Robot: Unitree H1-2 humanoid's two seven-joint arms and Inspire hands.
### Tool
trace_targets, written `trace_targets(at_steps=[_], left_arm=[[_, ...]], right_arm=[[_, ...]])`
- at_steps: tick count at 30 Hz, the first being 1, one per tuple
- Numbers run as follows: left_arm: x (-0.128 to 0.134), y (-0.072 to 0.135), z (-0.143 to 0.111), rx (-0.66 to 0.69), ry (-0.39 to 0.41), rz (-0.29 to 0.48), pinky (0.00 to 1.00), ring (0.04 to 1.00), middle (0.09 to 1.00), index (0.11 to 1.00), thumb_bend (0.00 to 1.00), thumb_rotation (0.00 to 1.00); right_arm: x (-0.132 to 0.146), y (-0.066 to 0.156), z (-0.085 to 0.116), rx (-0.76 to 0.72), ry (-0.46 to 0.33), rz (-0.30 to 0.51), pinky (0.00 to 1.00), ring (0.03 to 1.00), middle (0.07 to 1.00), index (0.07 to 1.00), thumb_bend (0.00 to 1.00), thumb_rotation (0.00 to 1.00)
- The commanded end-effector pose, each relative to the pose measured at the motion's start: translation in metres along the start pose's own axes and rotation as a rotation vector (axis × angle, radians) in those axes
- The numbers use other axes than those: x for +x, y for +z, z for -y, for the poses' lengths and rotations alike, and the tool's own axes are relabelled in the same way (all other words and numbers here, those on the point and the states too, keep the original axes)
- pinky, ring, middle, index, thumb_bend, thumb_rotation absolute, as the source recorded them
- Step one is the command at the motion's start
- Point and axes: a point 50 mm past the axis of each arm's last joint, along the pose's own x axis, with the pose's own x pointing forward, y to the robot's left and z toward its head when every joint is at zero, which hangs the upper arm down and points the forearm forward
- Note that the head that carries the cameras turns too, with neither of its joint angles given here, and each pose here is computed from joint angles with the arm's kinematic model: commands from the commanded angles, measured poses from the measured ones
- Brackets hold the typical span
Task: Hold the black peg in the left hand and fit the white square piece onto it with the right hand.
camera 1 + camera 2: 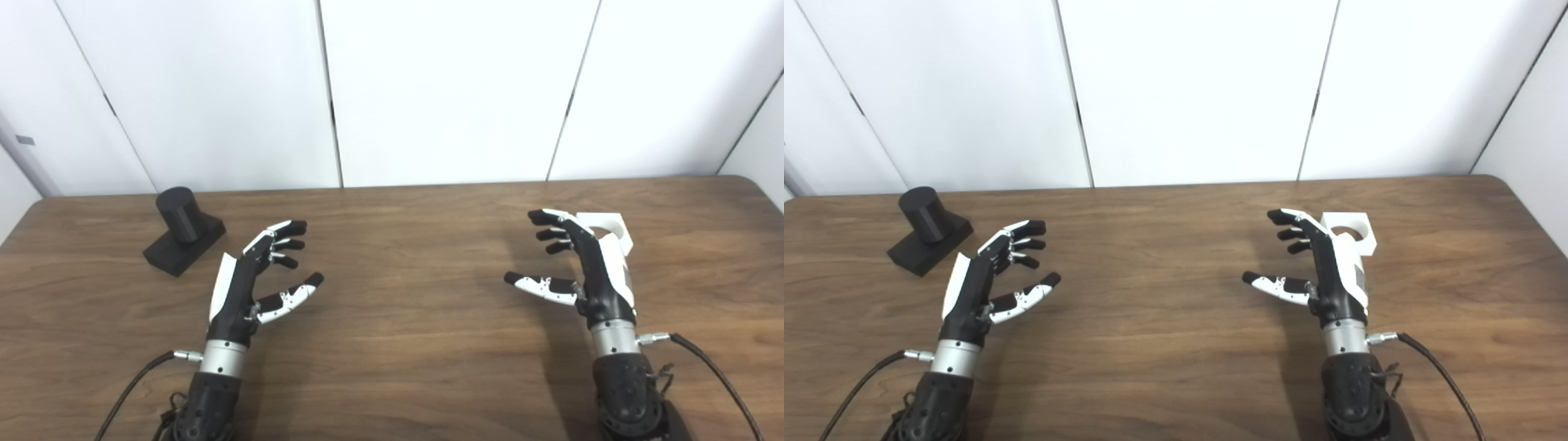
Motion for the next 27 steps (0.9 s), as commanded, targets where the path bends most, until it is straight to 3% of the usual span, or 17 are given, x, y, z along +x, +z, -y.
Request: trace_targets(at_steps=[1,17,21,27], left_arm=[[0.007,0.006,0.003,-0.010,0.014,0.042,0.57,0.707,0.773,0.758,0.57,0.00],[0.006,0.006,0.008,-0.019,0.008,0.041,0.54,0.707,0.769,0.753,0.57,0.00],[0.006,0.008,0.017,-0.003,0.001,0.056,0.55,0.714,0.774,0.755,0.56,0.00],[0.005,0.010,0.042,-0.021,0.023,0.021,0.53,0.680,0.760,0.737,0.60,0.00]], right_arm=[[0.009,0.014,0.007,0.011,-0.029,0.071,0.57,0.666,0.733,0.711,0.62,0.06],[0.008,0.011,0.010,0.021,-0.019,0.071,0.56,0.667,0.734,0.712,0.63,0.04],[0.008,0.004,0.016,0.005,-0.008,0.087,0.55,0.668,0.735,0.708,0.60,0.03],[0.007,-0.011,0.027,0.032,-0.016,0.087,0.55,0.655,0.727,0.703,0.62,0.00]])
